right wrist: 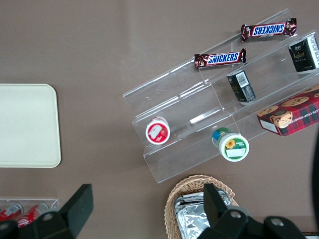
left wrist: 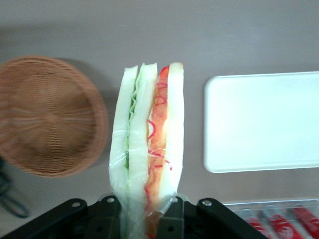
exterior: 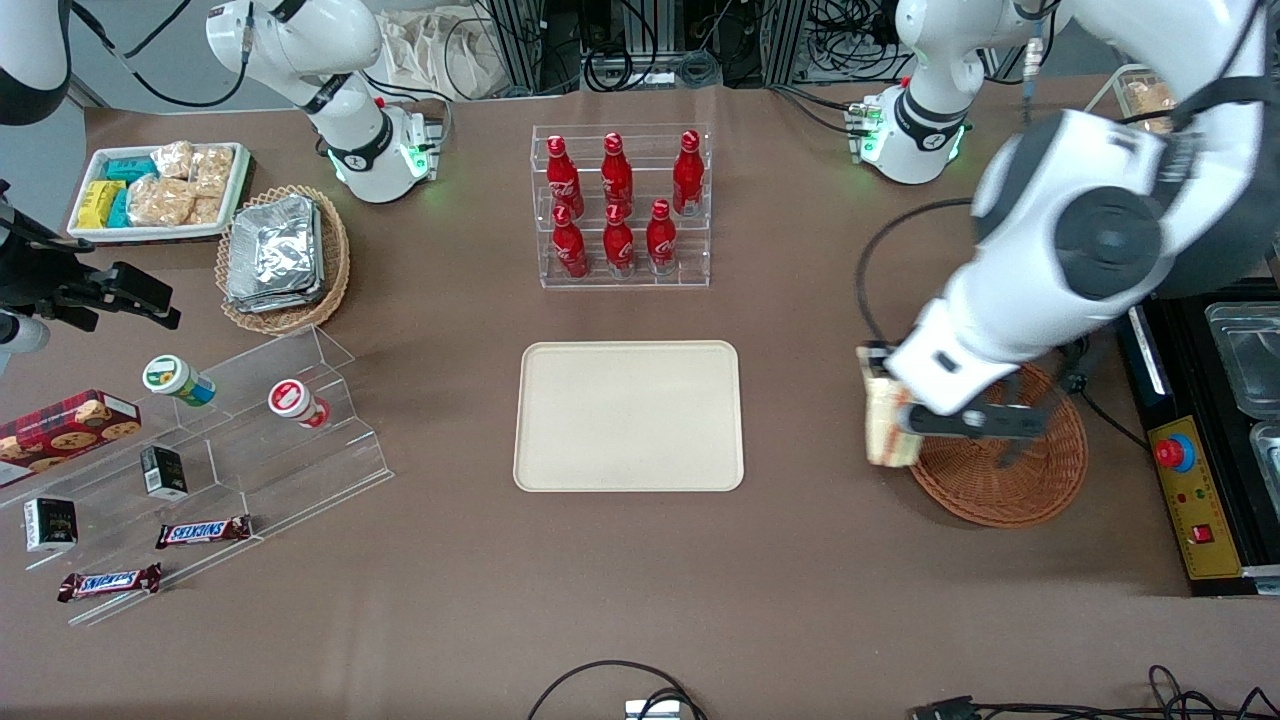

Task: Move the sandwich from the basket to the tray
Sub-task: 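Carry the held sandwich with the left gripper over the beige tray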

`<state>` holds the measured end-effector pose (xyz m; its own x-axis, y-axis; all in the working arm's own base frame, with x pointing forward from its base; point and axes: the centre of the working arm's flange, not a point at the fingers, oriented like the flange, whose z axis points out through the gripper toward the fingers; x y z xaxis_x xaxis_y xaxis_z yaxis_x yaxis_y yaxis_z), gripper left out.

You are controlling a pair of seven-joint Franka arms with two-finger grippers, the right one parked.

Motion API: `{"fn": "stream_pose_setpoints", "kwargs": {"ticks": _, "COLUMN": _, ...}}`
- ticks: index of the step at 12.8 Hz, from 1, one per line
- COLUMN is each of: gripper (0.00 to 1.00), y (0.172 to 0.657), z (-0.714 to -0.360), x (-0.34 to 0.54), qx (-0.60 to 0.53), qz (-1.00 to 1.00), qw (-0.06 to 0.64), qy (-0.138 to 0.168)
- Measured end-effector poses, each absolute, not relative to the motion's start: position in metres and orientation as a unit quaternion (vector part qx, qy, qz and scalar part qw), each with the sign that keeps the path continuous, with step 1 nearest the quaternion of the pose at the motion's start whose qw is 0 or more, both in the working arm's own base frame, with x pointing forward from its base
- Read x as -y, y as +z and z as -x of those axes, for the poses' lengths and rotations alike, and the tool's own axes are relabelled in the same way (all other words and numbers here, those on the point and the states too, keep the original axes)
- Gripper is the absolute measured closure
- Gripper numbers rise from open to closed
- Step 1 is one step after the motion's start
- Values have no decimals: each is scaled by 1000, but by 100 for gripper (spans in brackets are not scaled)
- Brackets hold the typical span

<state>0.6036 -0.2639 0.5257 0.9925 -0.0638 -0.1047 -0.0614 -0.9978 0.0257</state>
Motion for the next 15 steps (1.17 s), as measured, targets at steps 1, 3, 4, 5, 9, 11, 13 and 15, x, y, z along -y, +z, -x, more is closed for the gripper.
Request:
{"fn": "stream_pose_setpoints", "kwargs": {"ticks": 1, "gripper": 80, "y": 520, "z": -596, "x": 296, "qx": 31, "qz": -998, "qw": 15, "qy": -51}}
{"fn": "stream_pose_setpoints", "kwargs": {"ticks": 3, "gripper": 80, "y": 493, "z": -585, "x": 351, "qx": 26, "qz": -998, "qw": 25, "qy": -47}}
{"fn": "stream_pose_setpoints", "kwargs": {"ticks": 4, "gripper": 80, "y": 473, "z": -584, "x": 370, "qx": 25, "qz": -998, "qw": 28, "qy": -45}}
{"fn": "stream_pose_setpoints", "kwargs": {"ticks": 5, "gripper": 80, "y": 447, "z": -588, "x": 383, "qx": 25, "qz": -999, "qw": 23, "qy": -41}}
{"fn": "stream_pose_setpoints", "kwargs": {"ticks": 9, "gripper": 80, "y": 322, "z": -606, "x": 404, "qx": 12, "qz": -999, "qw": 1, "qy": -30}}
{"fn": "stream_pose_setpoints", "kwargs": {"ticks": 11, "gripper": 80, "y": 278, "z": -603, "x": 412, "qx": 8, "qz": -999, "qw": -2, "qy": -39}}
{"fn": "stream_pose_setpoints", "kwargs": {"ticks": 13, "gripper": 80, "y": 263, "z": -596, "x": 420, "qx": 12, "qz": -999, "qw": -11, "qy": -43}}
{"fn": "stream_pose_setpoints", "kwargs": {"ticks": 15, "gripper": 80, "y": 257, "z": -587, "x": 427, "qx": 17, "qz": -999, "qw": -16, "qy": -48}}
